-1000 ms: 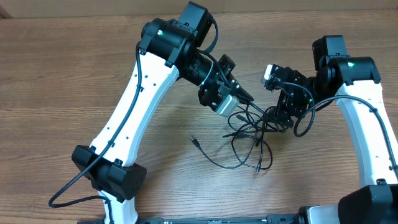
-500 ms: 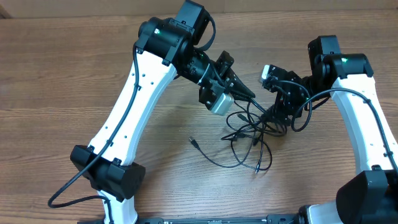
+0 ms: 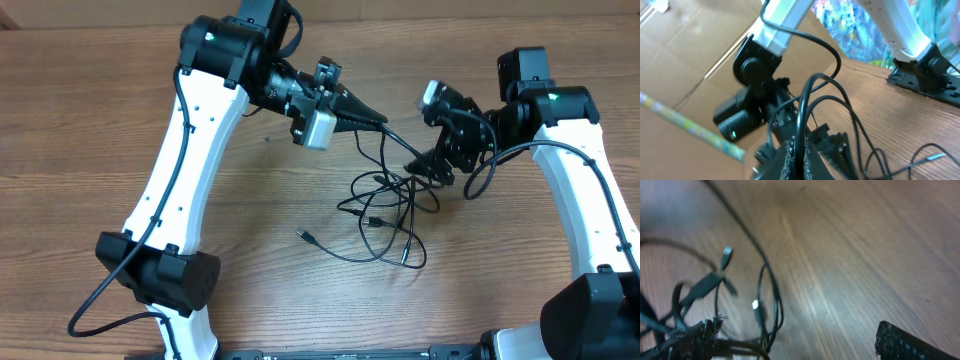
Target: Untangle cables
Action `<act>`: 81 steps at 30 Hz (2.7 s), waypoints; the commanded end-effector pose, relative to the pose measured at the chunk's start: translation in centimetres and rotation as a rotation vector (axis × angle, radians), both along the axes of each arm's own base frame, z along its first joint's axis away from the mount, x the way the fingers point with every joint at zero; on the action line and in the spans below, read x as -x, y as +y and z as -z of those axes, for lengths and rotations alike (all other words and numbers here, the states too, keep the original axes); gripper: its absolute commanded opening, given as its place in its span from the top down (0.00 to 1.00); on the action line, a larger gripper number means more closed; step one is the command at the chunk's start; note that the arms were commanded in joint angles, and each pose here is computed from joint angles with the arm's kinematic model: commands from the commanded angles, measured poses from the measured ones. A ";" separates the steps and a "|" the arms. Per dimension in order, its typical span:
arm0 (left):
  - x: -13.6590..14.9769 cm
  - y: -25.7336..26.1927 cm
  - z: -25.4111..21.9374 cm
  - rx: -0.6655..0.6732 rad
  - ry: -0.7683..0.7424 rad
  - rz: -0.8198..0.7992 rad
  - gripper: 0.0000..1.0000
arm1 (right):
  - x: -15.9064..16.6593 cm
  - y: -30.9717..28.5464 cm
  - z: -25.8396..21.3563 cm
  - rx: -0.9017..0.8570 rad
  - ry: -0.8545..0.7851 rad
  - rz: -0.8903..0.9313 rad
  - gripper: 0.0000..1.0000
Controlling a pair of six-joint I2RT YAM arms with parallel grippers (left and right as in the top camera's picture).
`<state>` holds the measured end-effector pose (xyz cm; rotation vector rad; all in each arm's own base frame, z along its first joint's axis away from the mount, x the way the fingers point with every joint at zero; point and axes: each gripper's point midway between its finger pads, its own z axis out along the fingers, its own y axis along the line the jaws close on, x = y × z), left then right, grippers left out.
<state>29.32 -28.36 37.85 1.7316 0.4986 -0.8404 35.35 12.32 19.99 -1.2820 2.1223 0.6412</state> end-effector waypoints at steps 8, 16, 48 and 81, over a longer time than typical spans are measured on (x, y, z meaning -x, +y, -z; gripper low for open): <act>-3.1 5.7 -3.2 0.026 0.248 -0.187 0.96 | -2.3 0.4 -1.3 -0.158 0.198 0.325 0.00; -3.0 6.4 -4.8 0.113 0.252 -0.166 0.96 | -2.1 0.5 -1.4 -0.164 0.204 0.321 0.00; 5.7 3.8 -13.2 0.259 -0.310 0.018 0.96 | 1.9 3.5 2.0 -0.132 0.373 0.255 0.00; 2.5 11.4 -15.0 0.196 -0.231 -0.273 0.96 | -2.1 -12.7 4.3 -0.039 0.397 0.873 0.00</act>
